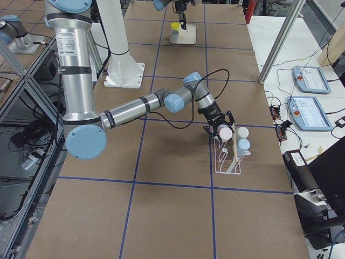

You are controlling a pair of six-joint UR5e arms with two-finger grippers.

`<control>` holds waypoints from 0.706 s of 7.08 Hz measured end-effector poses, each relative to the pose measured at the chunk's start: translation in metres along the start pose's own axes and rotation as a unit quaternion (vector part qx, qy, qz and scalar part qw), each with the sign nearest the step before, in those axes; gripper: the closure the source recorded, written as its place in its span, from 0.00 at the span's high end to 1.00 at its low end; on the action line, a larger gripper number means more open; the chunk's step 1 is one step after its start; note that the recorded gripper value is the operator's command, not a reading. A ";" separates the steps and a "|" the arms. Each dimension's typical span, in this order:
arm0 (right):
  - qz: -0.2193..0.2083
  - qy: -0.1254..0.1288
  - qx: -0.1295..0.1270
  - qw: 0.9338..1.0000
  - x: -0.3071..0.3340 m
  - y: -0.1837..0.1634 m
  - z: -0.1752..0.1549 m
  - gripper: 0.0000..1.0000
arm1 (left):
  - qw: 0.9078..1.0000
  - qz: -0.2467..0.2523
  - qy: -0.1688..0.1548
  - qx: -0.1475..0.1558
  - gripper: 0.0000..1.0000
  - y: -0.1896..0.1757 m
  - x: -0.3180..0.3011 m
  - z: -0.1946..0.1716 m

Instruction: Transfer IKEA cup to right arm and place on rack

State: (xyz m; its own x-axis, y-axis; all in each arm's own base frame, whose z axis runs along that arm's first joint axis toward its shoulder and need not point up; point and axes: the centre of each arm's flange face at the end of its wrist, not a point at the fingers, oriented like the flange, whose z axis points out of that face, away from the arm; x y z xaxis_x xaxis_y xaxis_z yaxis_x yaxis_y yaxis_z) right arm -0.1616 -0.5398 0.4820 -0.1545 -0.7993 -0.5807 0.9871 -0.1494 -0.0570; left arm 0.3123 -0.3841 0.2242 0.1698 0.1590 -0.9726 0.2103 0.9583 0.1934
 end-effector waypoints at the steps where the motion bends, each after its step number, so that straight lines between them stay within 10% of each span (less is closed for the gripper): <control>1: -0.015 -0.002 -0.010 1.000 0.000 -0.006 0.005 0.00 | 1.000 0.000 0.000 0.000 1.00 0.000 0.000 0.000; 5: -0.068 0.005 -0.049 0.996 0.005 -0.020 0.015 0.00 | 1.000 -0.001 0.000 -0.001 1.00 0.000 0.000 0.001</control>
State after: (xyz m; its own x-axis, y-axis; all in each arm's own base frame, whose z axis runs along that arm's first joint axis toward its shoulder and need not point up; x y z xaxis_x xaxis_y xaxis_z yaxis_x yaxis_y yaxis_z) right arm -0.1830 -0.5492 0.4921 -0.2872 -0.7698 -0.5701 0.9565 -0.1984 -0.2140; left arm 0.3130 -0.3840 0.2245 0.1701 0.1577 -0.9727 0.2093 0.9588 0.1920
